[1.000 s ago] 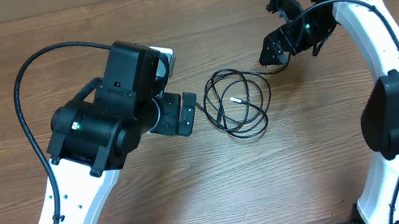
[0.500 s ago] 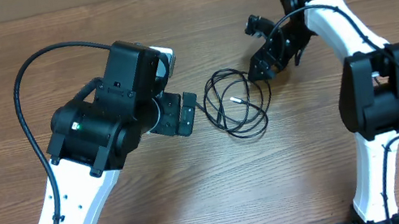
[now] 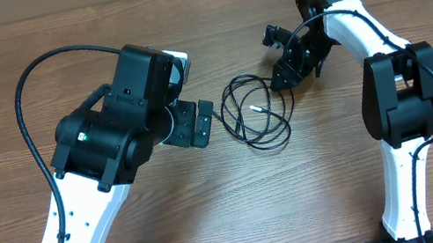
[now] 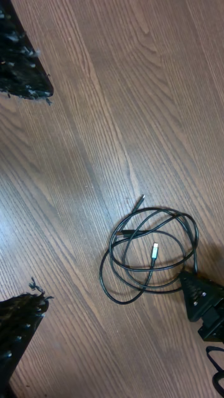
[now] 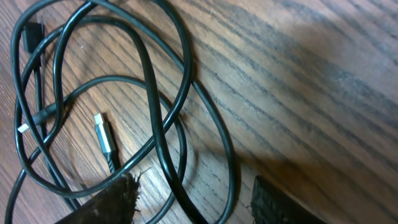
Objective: Untangle cables
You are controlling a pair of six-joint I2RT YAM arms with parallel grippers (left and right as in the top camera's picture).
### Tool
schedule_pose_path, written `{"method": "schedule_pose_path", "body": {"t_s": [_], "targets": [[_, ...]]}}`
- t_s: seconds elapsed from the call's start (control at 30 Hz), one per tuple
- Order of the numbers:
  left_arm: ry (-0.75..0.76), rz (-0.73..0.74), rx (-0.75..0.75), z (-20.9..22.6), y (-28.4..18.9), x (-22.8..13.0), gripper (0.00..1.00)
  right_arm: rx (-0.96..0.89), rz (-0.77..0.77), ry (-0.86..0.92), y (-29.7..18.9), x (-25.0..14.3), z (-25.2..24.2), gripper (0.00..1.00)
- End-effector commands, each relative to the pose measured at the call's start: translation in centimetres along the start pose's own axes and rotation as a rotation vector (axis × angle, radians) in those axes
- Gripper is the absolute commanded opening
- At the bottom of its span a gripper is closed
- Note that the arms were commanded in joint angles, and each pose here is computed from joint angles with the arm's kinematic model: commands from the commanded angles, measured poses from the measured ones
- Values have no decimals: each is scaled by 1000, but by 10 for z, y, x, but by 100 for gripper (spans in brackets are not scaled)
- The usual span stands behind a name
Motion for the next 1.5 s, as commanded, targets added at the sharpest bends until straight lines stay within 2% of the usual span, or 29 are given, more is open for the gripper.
{"method": "schedule_pose_path", "body": {"t_s": [0.0, 0.03, 0.13, 0.17, 0.27, 0.43, 0.73, 0.8, 0.93, 1.07, 1.23, 1.47], "targets": [[-5, -36, 5, 0, -10, 3, 100, 18, 4, 1, 3, -3, 2, 49], [-5, -36, 5, 0, -10, 3, 100, 17, 10, 3, 4, -4, 2, 43], [-4, -36, 5, 0, -10, 3, 100, -49, 93, 15, 5, -18, -5, 5], [-5, -36, 5, 0, -10, 3, 100, -58, 109, 19, 5, -20, -6, 4], [-5, -36, 5, 0, -10, 3, 100, -50, 162, 40, -3, -27, 0, 4], [-4, -36, 5, 0, -10, 3, 100, -60, 151, 50, -31, -15, 9, 4], [-4, -36, 5, 0, -10, 3, 100, -198, -55, 200, -156, 36, 54, 4], [-4, -36, 5, 0, -10, 3, 100, -269, -161, 250, -193, 47, 67, 4], [-4, -36, 5, 0, -10, 3, 100, -362, -449, 206, -282, 59, 119, 4], [-5, -36, 5, 0, -10, 3, 100, -389, -617, 180, -330, 55, 157, 3], [-4, -36, 5, 0, -10, 3, 100, -369, -761, 74, -369, 46, 203, 4], [-5, -36, 5, 0, -10, 3, 100, -334, -853, -12, -396, 24, 249, 4]]}}
Point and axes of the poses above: each gripper's point midway between its finger pads, its own y axis out along the fingers, its own z axis along the line the jaws close on, x = y × z, the point moved 4 cm from there along -y, back along the fingers
